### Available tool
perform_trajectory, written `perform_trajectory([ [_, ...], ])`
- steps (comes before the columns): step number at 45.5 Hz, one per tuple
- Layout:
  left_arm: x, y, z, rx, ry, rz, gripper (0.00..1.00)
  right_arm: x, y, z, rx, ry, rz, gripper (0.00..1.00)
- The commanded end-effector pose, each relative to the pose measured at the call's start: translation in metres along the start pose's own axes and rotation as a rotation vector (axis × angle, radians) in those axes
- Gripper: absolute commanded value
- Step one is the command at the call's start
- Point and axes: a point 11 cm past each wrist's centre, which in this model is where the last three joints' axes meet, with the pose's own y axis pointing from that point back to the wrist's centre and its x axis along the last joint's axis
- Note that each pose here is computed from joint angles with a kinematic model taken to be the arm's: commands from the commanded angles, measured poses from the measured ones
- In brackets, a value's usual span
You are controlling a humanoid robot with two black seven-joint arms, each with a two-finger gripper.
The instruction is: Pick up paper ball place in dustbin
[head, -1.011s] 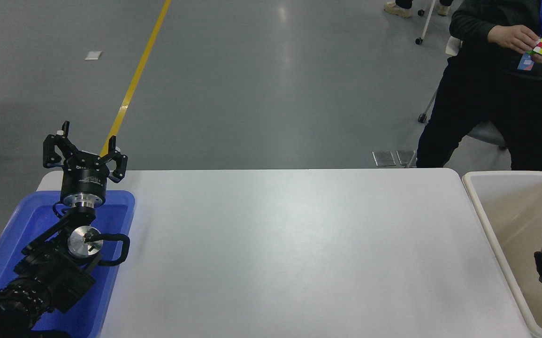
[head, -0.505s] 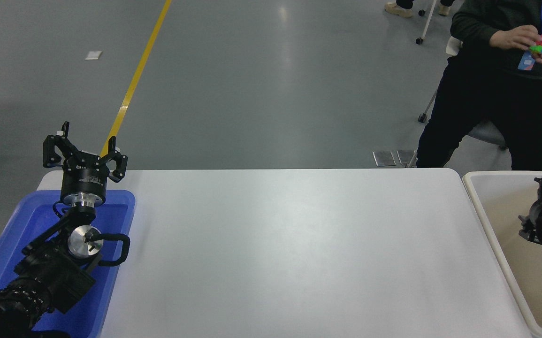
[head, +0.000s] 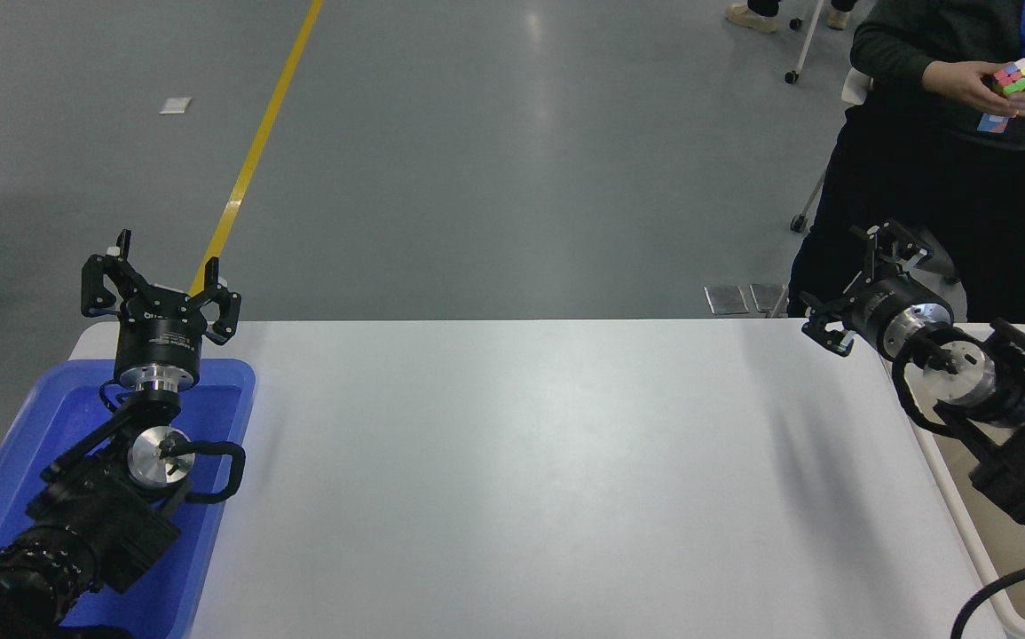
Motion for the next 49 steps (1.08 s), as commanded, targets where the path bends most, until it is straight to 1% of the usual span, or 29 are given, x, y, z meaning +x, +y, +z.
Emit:
perform_trajectory([
  [1, 0.000, 0.000, 0.000, -0.001, 0.000, -0.001, 0.99, -0.040, -0.007, 0.020, 0.043, -0.206, -0.152, 1.00],
  [4, 0.000, 0.000, 0.000, 0.001, 0.000, -0.001, 0.99, -0.038, -0.009, 0.028, 0.041, -0.241, -0.141, 1.00],
  [13, 0.000, 0.000, 0.000, 0.000, 0.001, 0.001, 0.99, -0.014, -0.013, 0.057, 0.005, -0.278, -0.077, 1.00],
  [18, 0.000, 0.000, 0.000, -0.001, 0.000, -0.001, 0.99, -0.004, -0.010, 0.070, -0.006, -0.292, -0.098, 1.00],
  [32, 0.000, 0.000, 0.000, 0.001, 0.000, -0.001, 0.99, 0.014, -0.003, 0.083, -0.003, -0.352, -0.090, 1.00],
  [49, 0.000, 0.000, 0.000, 0.001, 0.000, -0.001, 0.99, 0.014, 0.000, 0.090, -0.005, -0.365, -0.117, 1.00],
])
